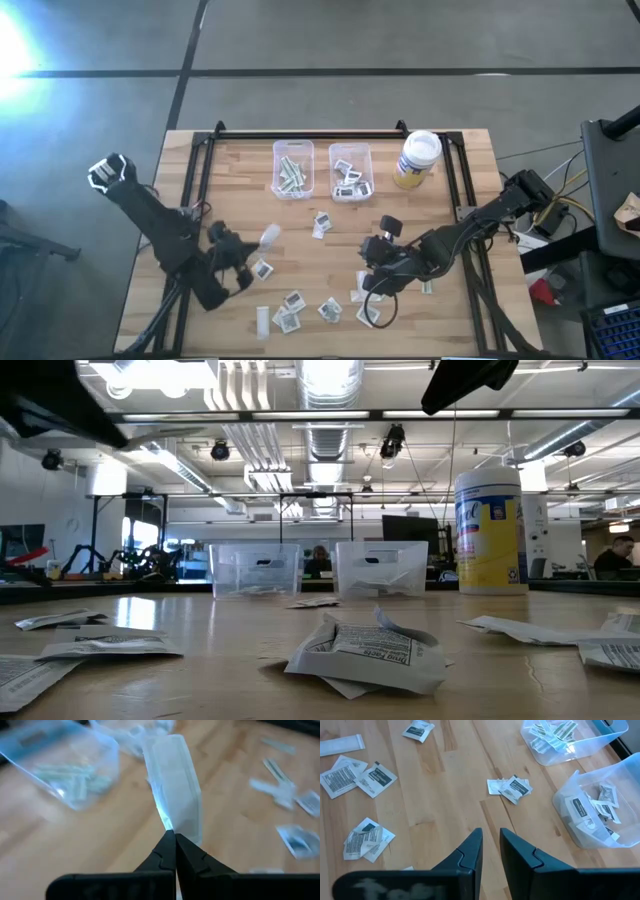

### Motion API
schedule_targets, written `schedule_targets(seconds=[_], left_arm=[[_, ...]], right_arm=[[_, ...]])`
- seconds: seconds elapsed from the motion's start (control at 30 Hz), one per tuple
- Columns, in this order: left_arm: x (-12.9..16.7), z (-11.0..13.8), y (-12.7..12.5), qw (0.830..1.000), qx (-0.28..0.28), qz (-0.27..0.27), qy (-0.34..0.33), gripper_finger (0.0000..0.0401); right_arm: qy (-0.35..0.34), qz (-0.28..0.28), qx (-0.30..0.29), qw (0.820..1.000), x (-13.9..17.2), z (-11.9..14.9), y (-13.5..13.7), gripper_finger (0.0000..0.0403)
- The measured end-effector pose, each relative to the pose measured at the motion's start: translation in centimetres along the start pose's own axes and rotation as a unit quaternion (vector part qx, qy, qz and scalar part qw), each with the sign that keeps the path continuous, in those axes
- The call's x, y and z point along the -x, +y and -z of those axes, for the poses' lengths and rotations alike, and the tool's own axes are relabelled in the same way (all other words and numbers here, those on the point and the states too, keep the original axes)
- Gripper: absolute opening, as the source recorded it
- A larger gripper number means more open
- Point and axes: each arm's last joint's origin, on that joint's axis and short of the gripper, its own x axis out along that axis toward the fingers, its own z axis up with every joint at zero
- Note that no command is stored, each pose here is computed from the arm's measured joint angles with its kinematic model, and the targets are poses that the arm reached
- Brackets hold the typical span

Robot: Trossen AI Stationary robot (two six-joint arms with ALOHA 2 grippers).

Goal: Pick & Place First Aid Supplies
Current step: Put the green bandage pack into the left transparent bin

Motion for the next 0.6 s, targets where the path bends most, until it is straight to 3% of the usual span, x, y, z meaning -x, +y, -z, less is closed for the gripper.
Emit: schedule_targets(seconds=[0.43, 0.6], left_arm=[[-5.3, -5.9, 4.6, 0.987, -0.011, -0.157, -0.022, 0.0000], [-7.1, -8.3, 6.5, 0.981, -0.003, -0.191, -0.026, 0.0000]], right_arm=[[0.000, -0.001, 0.000, 1.000, 0.0, 0.0, 0.0, 0.0061], [-0.003, -0.002, -0.003, 1.000, 0.0, -0.1, 0.1, 0.0061]])
